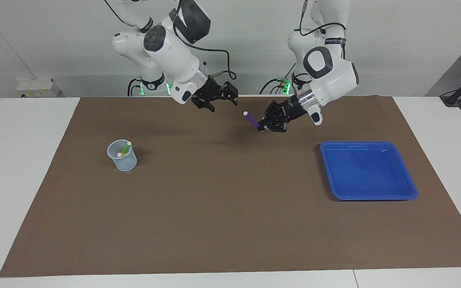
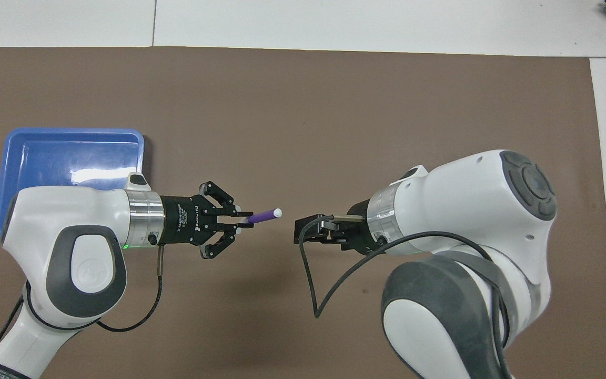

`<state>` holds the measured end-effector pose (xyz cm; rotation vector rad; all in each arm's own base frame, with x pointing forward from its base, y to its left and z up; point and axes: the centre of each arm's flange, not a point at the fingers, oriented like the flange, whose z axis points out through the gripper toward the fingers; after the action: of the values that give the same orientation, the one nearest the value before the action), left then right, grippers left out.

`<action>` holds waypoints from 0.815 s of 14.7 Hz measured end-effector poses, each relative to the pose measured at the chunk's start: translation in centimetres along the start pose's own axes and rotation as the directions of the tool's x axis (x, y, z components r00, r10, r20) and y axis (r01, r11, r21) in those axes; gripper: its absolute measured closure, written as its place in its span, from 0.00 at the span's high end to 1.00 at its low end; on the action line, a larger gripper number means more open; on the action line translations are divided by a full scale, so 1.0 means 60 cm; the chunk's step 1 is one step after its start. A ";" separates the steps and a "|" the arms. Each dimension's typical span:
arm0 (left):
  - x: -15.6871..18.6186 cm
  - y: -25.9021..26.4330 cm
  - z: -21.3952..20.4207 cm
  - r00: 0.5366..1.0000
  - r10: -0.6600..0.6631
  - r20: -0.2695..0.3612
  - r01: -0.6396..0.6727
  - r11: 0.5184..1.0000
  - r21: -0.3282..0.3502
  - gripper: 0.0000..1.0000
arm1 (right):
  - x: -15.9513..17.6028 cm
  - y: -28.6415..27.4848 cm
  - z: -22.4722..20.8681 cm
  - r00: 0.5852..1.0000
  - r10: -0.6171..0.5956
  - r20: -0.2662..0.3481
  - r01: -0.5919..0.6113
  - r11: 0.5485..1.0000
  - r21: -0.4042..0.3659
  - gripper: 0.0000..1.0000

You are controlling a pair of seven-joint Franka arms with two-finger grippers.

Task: Transfer and insert pens with both arms
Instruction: 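Close the right gripper on the purple pen held by the left gripper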

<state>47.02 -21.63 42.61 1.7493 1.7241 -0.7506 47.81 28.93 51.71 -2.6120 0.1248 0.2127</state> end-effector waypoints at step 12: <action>-0.038 -0.004 -0.005 0.968 0.156 -0.196 -0.150 0.988 0.048 0.17 | -0.009 0.011 0.022 1.000 0.008 -0.017 -0.008 1.000 -0.007 1.00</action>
<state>46.76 -22.96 44.48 2.0128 1.6864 -0.5553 47.05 29.04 50.33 -2.6208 0.1406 0.1941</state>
